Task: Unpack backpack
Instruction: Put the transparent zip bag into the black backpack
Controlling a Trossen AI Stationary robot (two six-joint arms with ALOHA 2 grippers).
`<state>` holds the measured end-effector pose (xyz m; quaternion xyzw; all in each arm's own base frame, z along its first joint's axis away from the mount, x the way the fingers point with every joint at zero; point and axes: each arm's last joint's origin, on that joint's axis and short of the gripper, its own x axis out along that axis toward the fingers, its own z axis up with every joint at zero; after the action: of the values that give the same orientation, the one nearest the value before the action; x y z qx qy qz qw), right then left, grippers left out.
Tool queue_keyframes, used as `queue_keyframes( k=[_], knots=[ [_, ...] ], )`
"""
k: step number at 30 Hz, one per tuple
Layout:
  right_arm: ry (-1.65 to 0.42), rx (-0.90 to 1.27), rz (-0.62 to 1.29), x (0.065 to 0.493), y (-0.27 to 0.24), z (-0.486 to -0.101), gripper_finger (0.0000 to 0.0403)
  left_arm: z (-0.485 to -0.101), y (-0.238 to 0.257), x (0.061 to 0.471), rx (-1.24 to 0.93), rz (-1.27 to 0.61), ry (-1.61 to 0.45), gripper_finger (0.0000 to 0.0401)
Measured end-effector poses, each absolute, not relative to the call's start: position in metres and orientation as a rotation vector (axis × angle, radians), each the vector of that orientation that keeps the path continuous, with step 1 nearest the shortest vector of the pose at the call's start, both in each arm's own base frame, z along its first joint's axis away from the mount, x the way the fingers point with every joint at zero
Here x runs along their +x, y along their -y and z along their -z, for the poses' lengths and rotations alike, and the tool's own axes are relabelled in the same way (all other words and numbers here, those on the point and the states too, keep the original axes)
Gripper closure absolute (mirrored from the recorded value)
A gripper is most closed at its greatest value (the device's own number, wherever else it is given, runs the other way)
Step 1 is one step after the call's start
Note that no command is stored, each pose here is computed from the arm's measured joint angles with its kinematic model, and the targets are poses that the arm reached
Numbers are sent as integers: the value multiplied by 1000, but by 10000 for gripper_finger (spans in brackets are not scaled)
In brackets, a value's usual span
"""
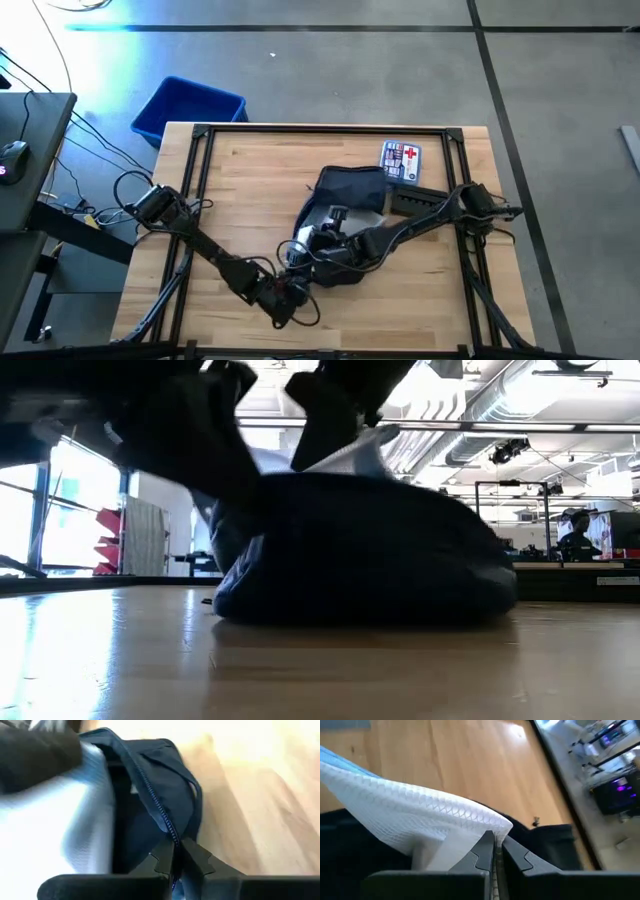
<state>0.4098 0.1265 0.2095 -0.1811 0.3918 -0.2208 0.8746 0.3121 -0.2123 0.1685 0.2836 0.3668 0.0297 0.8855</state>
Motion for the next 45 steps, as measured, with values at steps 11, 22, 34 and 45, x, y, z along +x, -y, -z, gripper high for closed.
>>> queue_keyframes(
  k=[11, 22, 34, 45],
  knots=[
    [-926, -385, 248, 409, -160, -171, 403, -189, 227, 305, 688, -141, -754, 401],
    [-986, -372, 303, 403, -155, -167, 403, -216, 254, 295, 717, -112, -697, 401],
    [-1030, -351, 235, 399, -160, -165, 403, -206, 237, 270, 767, -199, -915, 401],
    [-1028, -347, 221, 394, -171, -164, 403, -170, 191, 279, 853, -31, -1219, 350]
  ],
)
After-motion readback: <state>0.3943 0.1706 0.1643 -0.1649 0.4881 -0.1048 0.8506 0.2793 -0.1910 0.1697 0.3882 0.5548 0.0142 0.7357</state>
